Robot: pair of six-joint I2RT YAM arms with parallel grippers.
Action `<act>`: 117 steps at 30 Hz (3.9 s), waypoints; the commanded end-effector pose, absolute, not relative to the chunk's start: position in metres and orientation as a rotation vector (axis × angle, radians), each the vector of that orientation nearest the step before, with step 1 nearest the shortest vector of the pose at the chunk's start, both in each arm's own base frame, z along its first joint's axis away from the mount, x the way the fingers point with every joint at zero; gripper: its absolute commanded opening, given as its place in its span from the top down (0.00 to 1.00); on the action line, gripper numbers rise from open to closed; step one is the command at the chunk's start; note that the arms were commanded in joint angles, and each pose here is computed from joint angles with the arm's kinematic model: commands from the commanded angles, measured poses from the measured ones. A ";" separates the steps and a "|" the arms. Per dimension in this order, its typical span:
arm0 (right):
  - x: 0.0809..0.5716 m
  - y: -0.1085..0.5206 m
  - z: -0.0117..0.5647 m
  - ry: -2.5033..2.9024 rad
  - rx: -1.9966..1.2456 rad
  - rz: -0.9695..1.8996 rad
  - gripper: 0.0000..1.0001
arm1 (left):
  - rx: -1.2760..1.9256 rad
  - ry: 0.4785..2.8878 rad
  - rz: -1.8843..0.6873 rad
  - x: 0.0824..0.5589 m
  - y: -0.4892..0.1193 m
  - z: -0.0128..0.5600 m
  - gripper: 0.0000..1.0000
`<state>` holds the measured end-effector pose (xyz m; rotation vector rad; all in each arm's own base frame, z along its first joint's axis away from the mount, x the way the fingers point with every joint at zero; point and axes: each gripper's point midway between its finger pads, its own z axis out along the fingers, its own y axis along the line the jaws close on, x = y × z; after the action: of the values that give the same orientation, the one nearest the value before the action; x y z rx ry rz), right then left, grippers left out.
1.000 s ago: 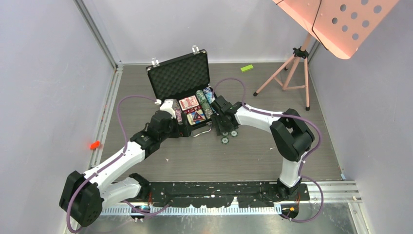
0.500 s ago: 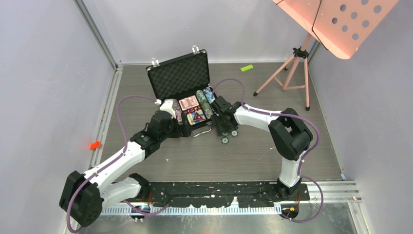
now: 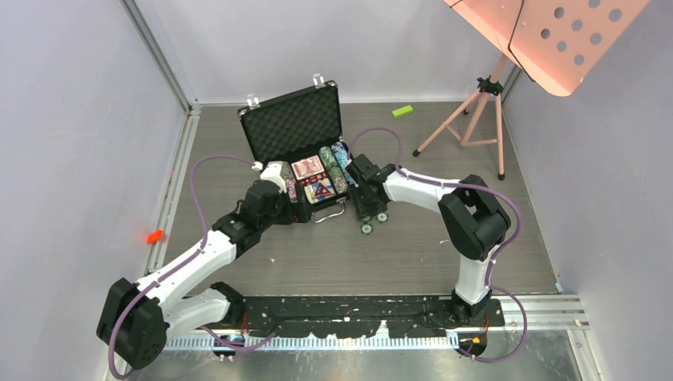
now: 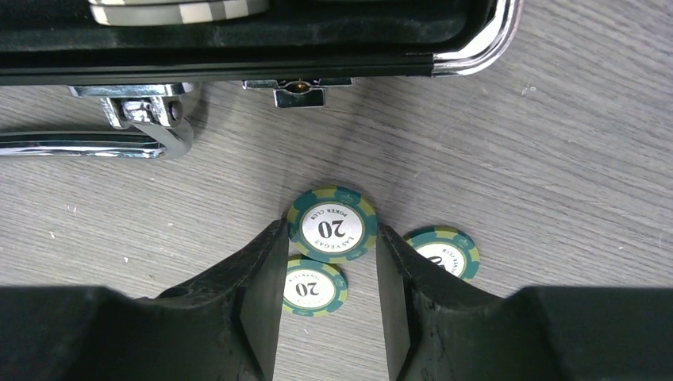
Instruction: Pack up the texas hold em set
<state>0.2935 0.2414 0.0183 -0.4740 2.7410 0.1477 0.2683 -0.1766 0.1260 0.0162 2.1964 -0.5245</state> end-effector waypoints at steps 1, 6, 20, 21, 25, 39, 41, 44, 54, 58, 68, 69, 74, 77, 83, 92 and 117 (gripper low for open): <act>0.298 0.238 0.024 2.729 -0.451 0.125 0.57 | -0.003 2.120 -0.545 0.278 -0.178 0.151 0.09; 0.304 0.240 0.042 2.697 -0.437 0.134 0.61 | -0.003 2.118 -0.546 0.278 -0.178 0.152 0.09; 0.309 0.219 0.079 2.643 -0.342 0.169 0.62 | -0.003 2.112 -0.551 0.280 -0.180 0.155 0.09; 0.308 0.215 0.077 2.650 -0.334 0.161 0.62 | -0.002 2.112 -0.552 0.280 -0.180 0.155 0.09; 0.304 0.206 0.070 2.670 -0.314 0.150 0.61 | 0.002 2.116 -0.554 0.281 -0.181 0.155 0.09; 0.297 0.269 0.069 2.637 -0.455 0.223 0.10 | -0.011 2.121 -0.544 0.278 -0.178 0.153 0.09; 0.297 0.274 0.062 2.649 -0.471 0.215 0.11 | -0.011 2.123 -0.540 0.277 -0.177 0.152 0.09; 0.297 0.281 0.055 2.654 -0.492 0.208 0.15 | -0.012 2.121 -0.533 0.277 -0.175 0.152 0.08; 0.296 0.291 0.033 2.692 -0.540 0.154 0.22 | -0.014 2.117 -0.524 0.276 -0.172 0.152 0.08; 0.296 0.292 0.028 2.701 -0.550 0.130 0.30 | -0.014 2.116 -0.519 0.276 -0.172 0.152 0.08; 0.287 0.285 0.021 2.725 -0.550 0.112 0.66 | -0.014 2.116 -0.516 0.276 -0.171 0.152 0.08; 0.287 0.284 0.022 2.722 -0.547 0.107 0.66 | -0.014 2.118 -0.516 0.276 -0.171 0.152 0.08; 0.287 0.278 0.034 2.701 -0.533 0.089 0.66 | -0.015 2.115 -0.518 0.276 -0.171 0.153 0.08; 0.290 0.275 0.046 2.678 -0.522 0.083 0.66 | -0.018 2.115 -0.526 0.276 -0.173 0.153 0.08; 0.296 0.263 0.072 2.639 -0.475 0.084 0.66 | -0.017 2.109 -0.535 0.276 -0.173 0.156 0.08; 0.300 0.215 0.069 2.678 -0.346 0.021 0.67 | -0.016 2.110 -0.540 0.275 -0.174 0.156 0.08; 0.302 0.196 0.037 2.736 -0.246 0.073 0.59 | -0.018 2.115 -0.542 0.275 -0.175 0.154 0.08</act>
<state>0.2965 0.1929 0.0322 -0.2619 2.7623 0.0454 0.2701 -0.1726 0.1381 -0.0011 2.1635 -0.5137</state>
